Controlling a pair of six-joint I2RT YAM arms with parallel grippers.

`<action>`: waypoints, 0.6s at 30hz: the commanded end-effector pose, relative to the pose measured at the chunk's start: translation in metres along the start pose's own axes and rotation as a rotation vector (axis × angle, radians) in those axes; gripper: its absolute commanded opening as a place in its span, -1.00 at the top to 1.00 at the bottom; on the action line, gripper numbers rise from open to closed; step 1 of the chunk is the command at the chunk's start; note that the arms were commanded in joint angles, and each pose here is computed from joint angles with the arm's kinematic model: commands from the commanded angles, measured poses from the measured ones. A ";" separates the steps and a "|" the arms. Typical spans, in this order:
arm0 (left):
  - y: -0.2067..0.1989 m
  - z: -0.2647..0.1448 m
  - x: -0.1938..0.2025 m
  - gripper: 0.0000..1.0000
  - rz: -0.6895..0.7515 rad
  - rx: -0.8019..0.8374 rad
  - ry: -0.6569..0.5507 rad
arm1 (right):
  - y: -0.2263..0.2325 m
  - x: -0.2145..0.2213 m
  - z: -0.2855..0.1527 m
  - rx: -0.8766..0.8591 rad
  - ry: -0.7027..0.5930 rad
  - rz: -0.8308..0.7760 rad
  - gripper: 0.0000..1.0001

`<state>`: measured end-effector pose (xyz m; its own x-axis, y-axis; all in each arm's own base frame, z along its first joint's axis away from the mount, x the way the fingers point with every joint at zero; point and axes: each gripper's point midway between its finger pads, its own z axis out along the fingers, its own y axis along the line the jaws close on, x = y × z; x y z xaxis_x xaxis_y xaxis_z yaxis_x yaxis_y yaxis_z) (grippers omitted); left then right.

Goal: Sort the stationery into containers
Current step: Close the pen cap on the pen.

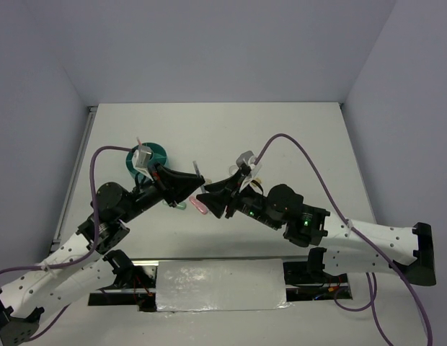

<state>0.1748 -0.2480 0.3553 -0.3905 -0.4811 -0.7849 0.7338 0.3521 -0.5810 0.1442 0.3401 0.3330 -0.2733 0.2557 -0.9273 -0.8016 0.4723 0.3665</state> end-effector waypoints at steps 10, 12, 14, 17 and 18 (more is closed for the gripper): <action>-0.034 -0.003 -0.019 1.00 0.056 0.133 -0.025 | 0.027 -0.032 0.008 -0.087 -0.019 -0.027 -0.04; -0.036 -0.003 -0.021 1.00 0.054 0.141 -0.027 | 0.027 -0.028 0.010 -0.087 -0.005 -0.032 -0.05; -0.039 -0.003 -0.020 1.00 0.052 0.155 -0.021 | 0.026 -0.023 0.012 -0.087 0.006 -0.037 -0.06; -0.042 -0.003 -0.021 1.00 0.053 0.165 -0.019 | 0.025 -0.020 0.015 -0.082 0.017 -0.043 -0.06; -0.042 -0.003 -0.021 1.00 0.055 0.165 -0.021 | 0.024 -0.018 0.015 -0.081 0.020 -0.046 -0.06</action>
<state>0.1661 -0.2516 0.3575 -0.4024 -0.4508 -0.7968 0.7633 0.3153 -0.5639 0.1387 0.3538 0.3475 -0.2626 0.2131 -0.9411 -0.8385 0.4321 0.3319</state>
